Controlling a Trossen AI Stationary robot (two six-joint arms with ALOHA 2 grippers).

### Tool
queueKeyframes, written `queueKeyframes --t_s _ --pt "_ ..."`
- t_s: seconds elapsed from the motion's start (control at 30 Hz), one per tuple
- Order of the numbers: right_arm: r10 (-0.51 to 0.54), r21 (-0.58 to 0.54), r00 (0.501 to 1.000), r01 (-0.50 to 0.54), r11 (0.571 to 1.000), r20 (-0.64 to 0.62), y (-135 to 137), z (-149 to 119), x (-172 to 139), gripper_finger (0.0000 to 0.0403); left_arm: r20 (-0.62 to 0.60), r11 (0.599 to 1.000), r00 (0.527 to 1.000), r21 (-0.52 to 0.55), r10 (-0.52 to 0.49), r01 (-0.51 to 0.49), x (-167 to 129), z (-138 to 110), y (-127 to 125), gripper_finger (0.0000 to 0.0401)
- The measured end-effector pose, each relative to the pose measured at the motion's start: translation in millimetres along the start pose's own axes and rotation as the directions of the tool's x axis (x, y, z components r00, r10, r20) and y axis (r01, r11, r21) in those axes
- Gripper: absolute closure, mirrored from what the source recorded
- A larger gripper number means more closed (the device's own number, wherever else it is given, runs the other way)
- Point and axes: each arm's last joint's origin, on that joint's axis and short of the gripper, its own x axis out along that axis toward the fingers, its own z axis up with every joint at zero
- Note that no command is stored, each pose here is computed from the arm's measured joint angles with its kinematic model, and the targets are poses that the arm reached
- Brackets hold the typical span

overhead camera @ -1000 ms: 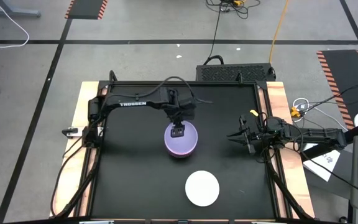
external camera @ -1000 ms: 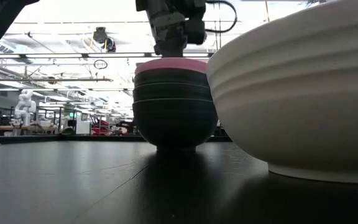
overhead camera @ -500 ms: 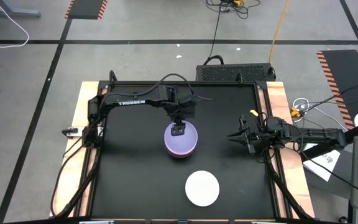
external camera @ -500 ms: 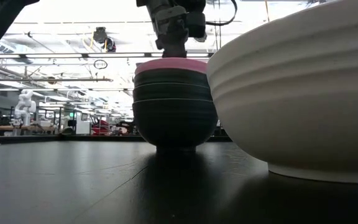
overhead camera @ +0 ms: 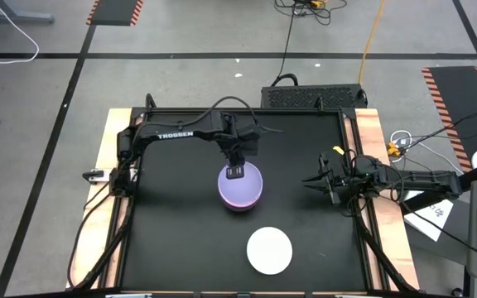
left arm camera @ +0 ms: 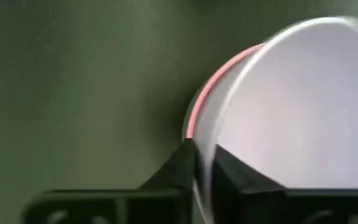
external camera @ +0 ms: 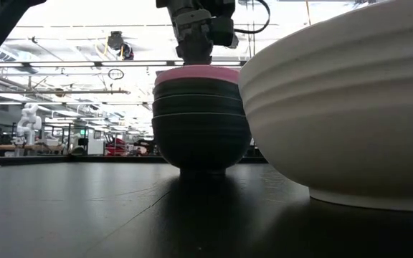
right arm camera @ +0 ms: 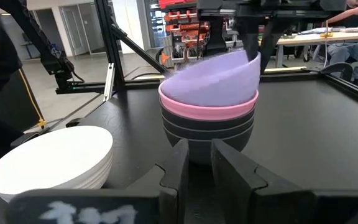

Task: Nest bowls inside each other
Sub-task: Stack the purple bowl on top of the pink bowl

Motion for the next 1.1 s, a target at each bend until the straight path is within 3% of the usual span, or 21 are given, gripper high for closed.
queueKeyframes --t_s 0.07,0.63,1.1 --pt "0.000 0.000 1.000 0.000 1.000 0.000 0 0 0 0.0339 -0.004 1.000 1.000 -0.004 -0.002 0.002 0 -1 2 0.0390" --pt "0.000 0.000 1.000 0.000 1.000 0.000 0 0 0 0.0339 0.019 1.000 1.000 0.025 -0.012 0.012 2 3 -7 0.0395" --pt "0.000 0.000 1.000 0.000 1.000 0.000 0 0 0 0.0339 -0.017 0.998 0.997 0.007 -0.069 0.069 37 -11 -9 0.0396"
